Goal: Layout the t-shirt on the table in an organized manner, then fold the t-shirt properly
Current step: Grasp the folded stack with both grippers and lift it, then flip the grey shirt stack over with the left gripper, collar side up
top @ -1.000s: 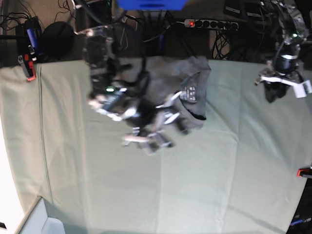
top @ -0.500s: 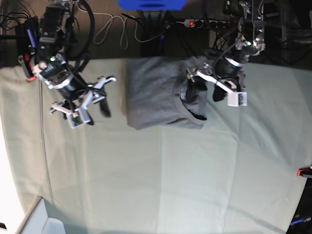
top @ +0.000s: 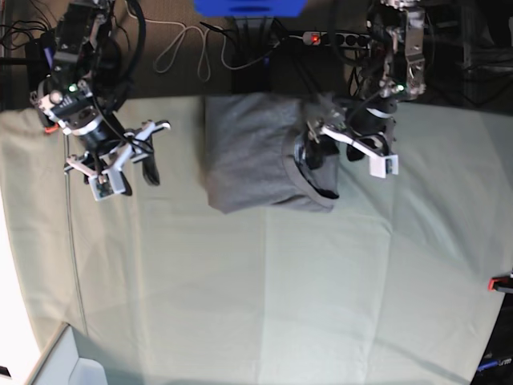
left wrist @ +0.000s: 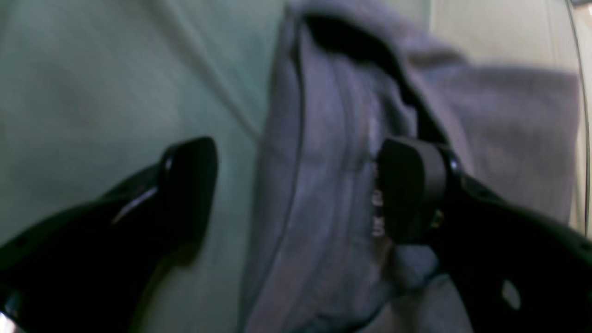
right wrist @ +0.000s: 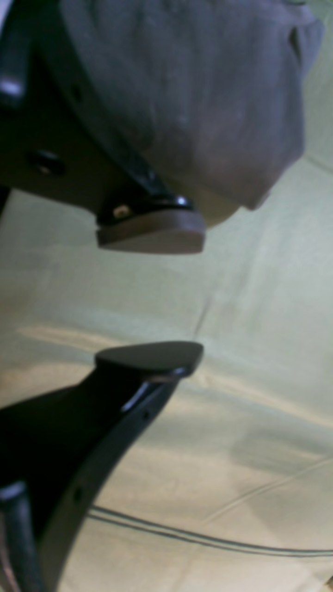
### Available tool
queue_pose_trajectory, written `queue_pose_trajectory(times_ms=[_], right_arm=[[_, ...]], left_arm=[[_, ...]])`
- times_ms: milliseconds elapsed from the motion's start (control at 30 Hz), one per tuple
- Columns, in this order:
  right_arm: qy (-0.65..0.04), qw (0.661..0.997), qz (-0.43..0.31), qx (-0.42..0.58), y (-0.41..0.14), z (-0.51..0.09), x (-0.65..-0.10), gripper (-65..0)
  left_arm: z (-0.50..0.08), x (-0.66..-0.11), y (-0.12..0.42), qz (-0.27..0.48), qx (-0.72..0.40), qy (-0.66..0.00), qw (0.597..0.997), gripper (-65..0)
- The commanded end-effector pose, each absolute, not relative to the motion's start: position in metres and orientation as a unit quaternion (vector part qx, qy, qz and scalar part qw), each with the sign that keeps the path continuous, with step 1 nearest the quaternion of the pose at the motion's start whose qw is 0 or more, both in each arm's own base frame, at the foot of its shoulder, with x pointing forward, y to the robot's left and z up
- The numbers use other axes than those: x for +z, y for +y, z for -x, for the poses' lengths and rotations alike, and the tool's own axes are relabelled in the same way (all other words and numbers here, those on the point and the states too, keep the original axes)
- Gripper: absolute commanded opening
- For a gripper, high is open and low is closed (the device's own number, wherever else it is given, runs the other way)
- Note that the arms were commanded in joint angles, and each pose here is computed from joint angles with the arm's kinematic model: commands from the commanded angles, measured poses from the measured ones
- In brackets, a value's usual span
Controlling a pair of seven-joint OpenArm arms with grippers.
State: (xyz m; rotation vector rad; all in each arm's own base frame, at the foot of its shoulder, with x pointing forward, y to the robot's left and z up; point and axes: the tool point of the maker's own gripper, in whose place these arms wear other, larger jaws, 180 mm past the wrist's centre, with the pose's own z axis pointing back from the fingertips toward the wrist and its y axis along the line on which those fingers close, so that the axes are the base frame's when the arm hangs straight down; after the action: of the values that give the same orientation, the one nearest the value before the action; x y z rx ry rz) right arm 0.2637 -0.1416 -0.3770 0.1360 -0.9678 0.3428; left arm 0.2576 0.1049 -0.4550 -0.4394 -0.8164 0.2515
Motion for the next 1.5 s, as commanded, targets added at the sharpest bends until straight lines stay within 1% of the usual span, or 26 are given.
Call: queue_pose_trajectory(times_ms=[0,133,233,267,300,333,467,533,600,733,833,967,1033,1100,1267,1467], right_arm=[[-0.483,0.856,-0.069,0.168,-0.14,-0.269,-0.365,-34.3],[-0.483,0.857,-0.069,0.168,-0.139,-0.268,-0.365,-34.3],[-0.483,0.857,-0.069,0.168,-0.139,-0.268,-0.365,-34.3],[-0.483,0.857,-0.069,0.168,-0.139,-0.268,-0.365,-34.3],[-0.483,0.857,-0.069,0.168,-0.139,-0.268,-0.365,-34.3],[-0.483,0.857,-0.069,0.168,-0.139,-0.268,-0.365,-34.3],[-0.483,0.856,-0.069,0.168,-0.139,-0.269,-0.365,-34.4],[-0.483,0.856,-0.069,0.168,-0.139,-0.269,-0.365,-34.4],[-0.483,0.856,-0.068,0.169,-0.14,-0.269,-0.365,-34.4],[-0.483,0.857,-0.066,0.167,-0.142,-0.268,-0.365,-34.4],[-0.486,0.859,-0.048,0.151,-0.16,-0.27,-0.362,-34.4],[-0.492,0.86,-0.026,0.134,-0.181,-0.271,-0.358,-34.4],[-0.492,0.861,-0.009,0.13,-0.196,-0.272,-0.355,-34.4],[-0.492,0.862,-0.002,0.124,-0.203,-0.271,-0.354,-34.4],[-0.493,0.862,0.008,0.115,-0.213,-0.27,-0.353,-34.4],[-0.493,0.862,0.008,0.115,-0.213,-0.27,-0.353,-34.4]], left_arm=[[-0.26,-0.451,0.1,0.219,0.115,-0.396,0.884,-11.9],[-0.256,-0.451,0.084,0.233,0.099,-0.389,0.886,-12.1],[-0.256,-0.452,0.083,0.234,0.097,-0.388,0.886,-12.2],[-0.256,-0.452,0.083,0.234,0.097,-0.388,0.886,-13.3],[-0.256,-0.452,0.083,0.234,0.097,-0.388,0.886,-16.1],[-0.255,-0.452,0.083,0.234,0.097,-0.388,0.887,-21.5],[-0.256,-0.452,0.086,0.231,0.101,-0.389,0.886,-46.5],[-0.257,-0.451,0.088,0.23,0.099,-0.39,0.886,-57.5],[-0.26,-0.45,0.089,0.229,0.097,-0.393,0.885,-65.0],[-0.261,-0.45,0.09,0.228,0.097,-0.393,0.885,-64.9],[-0.263,-0.446,0.089,0.229,0.094,-0.398,0.883,-65.0],[-0.28,-0.438,0.094,0.225,0.077,-0.412,0.88,-65.0],[-0.285,-0.437,0.083,0.233,0.042,-0.41,0.881,-65.0],[-0.29,-0.429,0.074,0.245,-0.017,-0.413,0.877,-65.0],[-0.304,-0.412,0.038,0.282,-0.148,-0.416,0.852,-65.0],[-0.339,-0.397,0.011,0.281,-0.241,-0.418,0.83,-65.0]])
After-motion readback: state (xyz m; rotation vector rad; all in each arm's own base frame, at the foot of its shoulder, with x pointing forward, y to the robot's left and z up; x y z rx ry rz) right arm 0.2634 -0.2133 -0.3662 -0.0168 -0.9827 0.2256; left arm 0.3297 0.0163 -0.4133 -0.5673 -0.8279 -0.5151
